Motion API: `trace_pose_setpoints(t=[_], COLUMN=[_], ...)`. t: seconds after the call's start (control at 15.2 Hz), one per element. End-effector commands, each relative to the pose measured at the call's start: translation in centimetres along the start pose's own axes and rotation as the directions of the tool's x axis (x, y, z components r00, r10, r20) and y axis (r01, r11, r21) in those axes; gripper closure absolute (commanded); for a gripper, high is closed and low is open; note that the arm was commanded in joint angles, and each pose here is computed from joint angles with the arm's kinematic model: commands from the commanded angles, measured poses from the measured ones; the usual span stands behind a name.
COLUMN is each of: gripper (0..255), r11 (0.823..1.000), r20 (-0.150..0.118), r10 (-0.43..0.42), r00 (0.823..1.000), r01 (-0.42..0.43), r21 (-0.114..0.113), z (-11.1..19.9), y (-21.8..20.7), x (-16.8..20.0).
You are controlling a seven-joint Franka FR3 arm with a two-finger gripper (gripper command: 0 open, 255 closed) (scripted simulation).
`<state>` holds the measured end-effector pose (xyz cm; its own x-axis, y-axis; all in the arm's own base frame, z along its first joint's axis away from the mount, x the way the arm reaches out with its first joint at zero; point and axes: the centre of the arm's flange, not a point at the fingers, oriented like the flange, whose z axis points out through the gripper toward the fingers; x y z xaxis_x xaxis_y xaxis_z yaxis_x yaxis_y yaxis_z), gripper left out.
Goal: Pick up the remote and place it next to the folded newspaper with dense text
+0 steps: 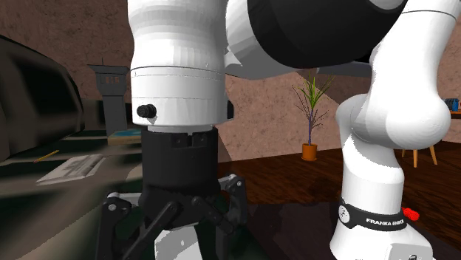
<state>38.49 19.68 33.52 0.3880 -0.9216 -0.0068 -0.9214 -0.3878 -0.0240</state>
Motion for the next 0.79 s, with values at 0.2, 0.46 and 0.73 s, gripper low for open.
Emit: trace_pose_setpoints(t=[0.2, 0.46, 0.73], gripper=[0, 255, 255], r11=[1.0, 1.0, 1.0], r20=[0.0, 0.0, 0.0], r10=[0.0, 0.0, 0.0], r00=[1.0, 1.0, 1.0], r01=[0.0, 0.0, 0.0], r21=[0.001, 0.001, 0.001], z=[0.17, 0.17, 0.17], y=[-0.03, -0.03, -0.03], x=[-0.07, -0.07, -0.08])
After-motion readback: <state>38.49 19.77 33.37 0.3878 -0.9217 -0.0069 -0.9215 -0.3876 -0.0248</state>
